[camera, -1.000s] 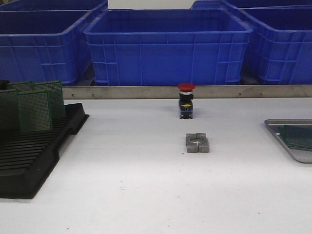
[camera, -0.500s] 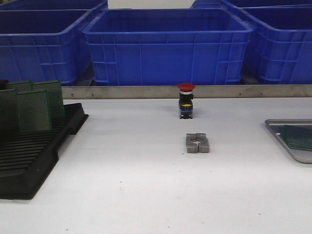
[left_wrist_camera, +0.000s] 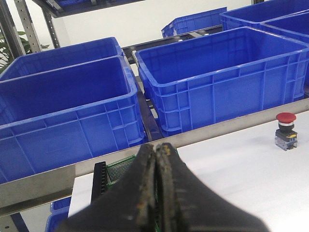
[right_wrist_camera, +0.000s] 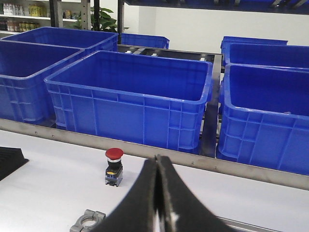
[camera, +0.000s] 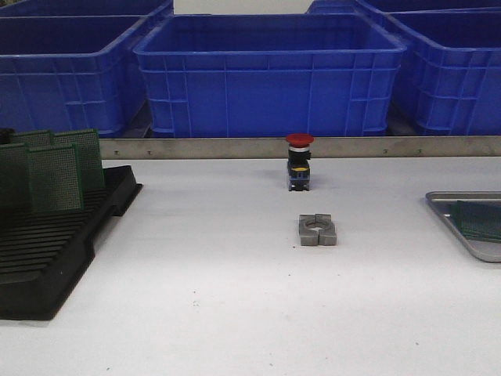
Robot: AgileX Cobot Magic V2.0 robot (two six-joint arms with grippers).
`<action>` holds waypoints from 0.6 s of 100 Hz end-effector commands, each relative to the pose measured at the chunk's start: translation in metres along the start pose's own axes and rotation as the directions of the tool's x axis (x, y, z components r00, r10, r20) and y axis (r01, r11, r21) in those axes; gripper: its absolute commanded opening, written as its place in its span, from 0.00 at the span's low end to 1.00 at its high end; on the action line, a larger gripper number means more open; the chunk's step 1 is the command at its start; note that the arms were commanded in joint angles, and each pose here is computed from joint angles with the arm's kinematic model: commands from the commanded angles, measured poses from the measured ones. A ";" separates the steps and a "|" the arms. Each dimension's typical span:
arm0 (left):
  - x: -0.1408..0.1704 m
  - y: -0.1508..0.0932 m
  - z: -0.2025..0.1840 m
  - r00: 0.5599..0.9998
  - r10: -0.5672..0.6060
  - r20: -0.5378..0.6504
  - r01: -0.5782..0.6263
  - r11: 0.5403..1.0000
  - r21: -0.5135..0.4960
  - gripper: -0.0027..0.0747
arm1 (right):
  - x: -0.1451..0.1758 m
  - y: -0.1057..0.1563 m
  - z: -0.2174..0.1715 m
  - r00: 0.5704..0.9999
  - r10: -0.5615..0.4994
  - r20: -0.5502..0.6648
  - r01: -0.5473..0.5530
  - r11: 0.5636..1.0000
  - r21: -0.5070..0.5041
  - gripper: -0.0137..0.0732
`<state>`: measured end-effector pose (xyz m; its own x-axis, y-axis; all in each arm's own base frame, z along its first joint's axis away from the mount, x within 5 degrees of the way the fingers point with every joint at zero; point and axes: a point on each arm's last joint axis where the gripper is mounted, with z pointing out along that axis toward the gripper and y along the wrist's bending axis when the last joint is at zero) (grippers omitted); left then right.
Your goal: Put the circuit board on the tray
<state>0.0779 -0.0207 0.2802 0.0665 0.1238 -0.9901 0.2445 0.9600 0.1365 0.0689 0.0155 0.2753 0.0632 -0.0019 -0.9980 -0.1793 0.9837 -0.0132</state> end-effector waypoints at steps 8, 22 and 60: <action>-0.013 0.008 -0.006 0.997 -0.032 0.076 0.039 0.996 -0.081 0.01 | -0.009 -0.001 0.000 1.000 0.005 0.027 -0.006 1.000 0.014 0.09; -0.012 0.011 -0.010 0.995 -0.023 0.095 0.035 0.991 -0.131 0.01 | -0.009 -0.001 0.000 1.000 0.005 0.027 -0.006 1.000 0.014 0.09; 0.051 0.010 -0.023 0.989 -0.141 0.040 0.146 0.952 -0.268 0.01 | -0.009 -0.001 0.000 1.000 0.005 0.027 -0.006 1.000 0.014 0.09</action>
<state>0.0638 0.0000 0.2323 0.0071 -0.0027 -1.0000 -0.0034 1.0000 -0.0027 0.0689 0.0155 0.2753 0.0632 -0.0019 -0.9980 -0.1793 0.9837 -0.0132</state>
